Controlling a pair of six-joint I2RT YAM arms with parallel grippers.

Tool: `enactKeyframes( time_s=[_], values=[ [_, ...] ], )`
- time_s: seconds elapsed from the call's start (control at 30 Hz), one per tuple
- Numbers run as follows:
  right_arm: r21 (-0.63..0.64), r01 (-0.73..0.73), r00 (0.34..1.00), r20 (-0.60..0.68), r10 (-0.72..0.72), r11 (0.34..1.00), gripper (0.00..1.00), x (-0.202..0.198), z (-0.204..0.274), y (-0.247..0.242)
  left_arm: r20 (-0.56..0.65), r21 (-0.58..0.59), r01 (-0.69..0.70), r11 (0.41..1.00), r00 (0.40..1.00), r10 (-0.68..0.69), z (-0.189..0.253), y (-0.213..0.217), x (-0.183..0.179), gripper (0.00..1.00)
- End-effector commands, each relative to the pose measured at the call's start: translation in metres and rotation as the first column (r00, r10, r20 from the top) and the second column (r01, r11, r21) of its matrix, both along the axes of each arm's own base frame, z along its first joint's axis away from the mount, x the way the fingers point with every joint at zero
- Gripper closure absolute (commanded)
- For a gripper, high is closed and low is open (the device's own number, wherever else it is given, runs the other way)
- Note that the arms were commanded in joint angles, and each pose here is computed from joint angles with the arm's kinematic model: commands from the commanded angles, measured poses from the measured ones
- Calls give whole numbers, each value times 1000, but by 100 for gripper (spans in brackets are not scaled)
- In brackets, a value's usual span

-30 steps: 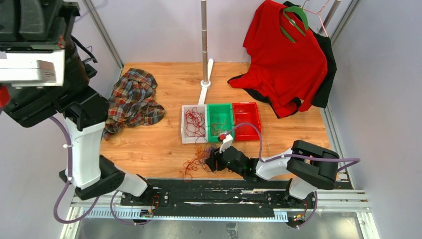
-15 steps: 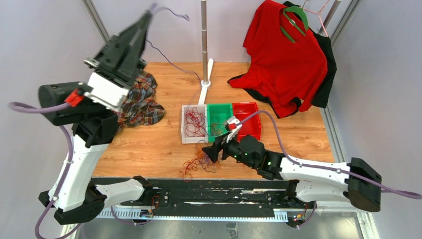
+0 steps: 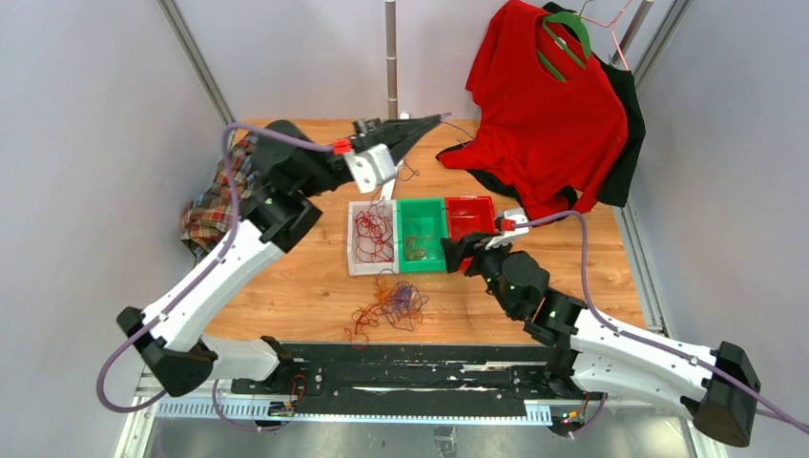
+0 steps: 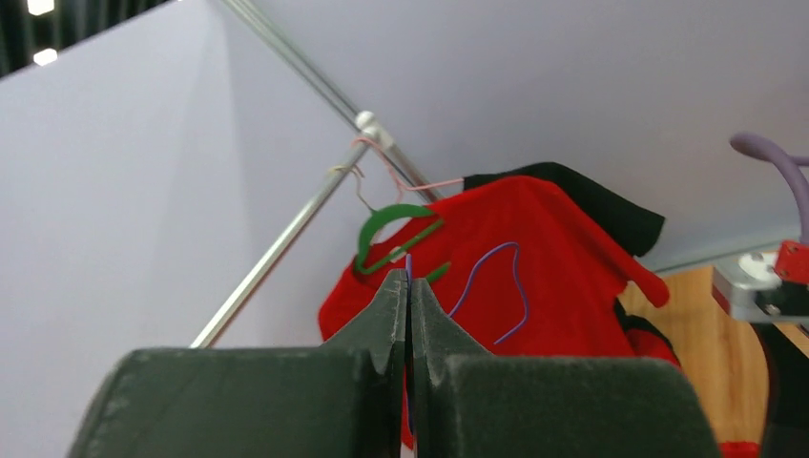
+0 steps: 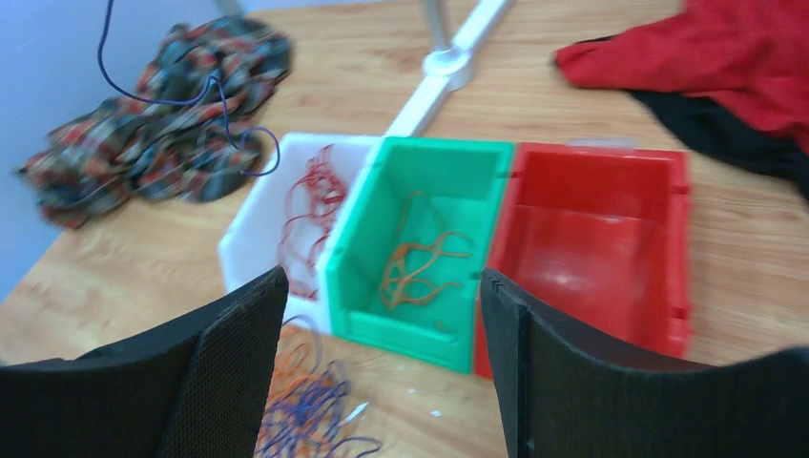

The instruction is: Untangle the cables

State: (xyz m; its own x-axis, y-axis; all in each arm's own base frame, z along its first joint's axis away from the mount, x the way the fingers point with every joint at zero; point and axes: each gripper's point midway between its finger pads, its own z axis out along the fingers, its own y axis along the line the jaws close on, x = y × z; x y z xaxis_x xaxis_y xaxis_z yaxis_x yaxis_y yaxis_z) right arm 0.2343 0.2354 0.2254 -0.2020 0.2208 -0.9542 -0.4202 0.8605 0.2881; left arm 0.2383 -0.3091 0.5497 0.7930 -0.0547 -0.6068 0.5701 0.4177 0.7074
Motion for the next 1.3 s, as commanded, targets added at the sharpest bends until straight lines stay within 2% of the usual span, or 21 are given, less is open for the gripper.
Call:
enactKeyframes(
  time_s=[0.0, 0.27, 0.43, 0.73, 0.97, 1.27],
  values=[
    [-25, 208, 978, -23, -209, 978, 27, 20, -17, -50, 6, 21, 44, 999, 999, -44, -7, -25, 1, 100],
    [-40, 396, 911, -103, -398, 917, 28, 40, -50, -107, -26, 53, 51, 997, 998, -50, -22, -69, 32, 100],
    [-38, 465, 873, -146, -465, 885, 30, 48, -65, -129, -72, 88, 58, 994, 996, -52, -52, -95, 50, 100],
    [-26, 494, 853, -179, -490, 869, 30, 53, -84, -147, -121, 146, 39, 988, 992, -21, -101, -129, 82, 100],
    [-29, 486, 852, -206, -481, 873, 30, 52, -95, -150, -136, 180, 1, 984, 990, 24, -124, -131, 93, 100],
    [-25, 510, 839, -204, -504, 860, 32, 50, -90, -159, -257, 221, 1, 975, 965, 57, -169, -135, 102, 100]
  ],
)
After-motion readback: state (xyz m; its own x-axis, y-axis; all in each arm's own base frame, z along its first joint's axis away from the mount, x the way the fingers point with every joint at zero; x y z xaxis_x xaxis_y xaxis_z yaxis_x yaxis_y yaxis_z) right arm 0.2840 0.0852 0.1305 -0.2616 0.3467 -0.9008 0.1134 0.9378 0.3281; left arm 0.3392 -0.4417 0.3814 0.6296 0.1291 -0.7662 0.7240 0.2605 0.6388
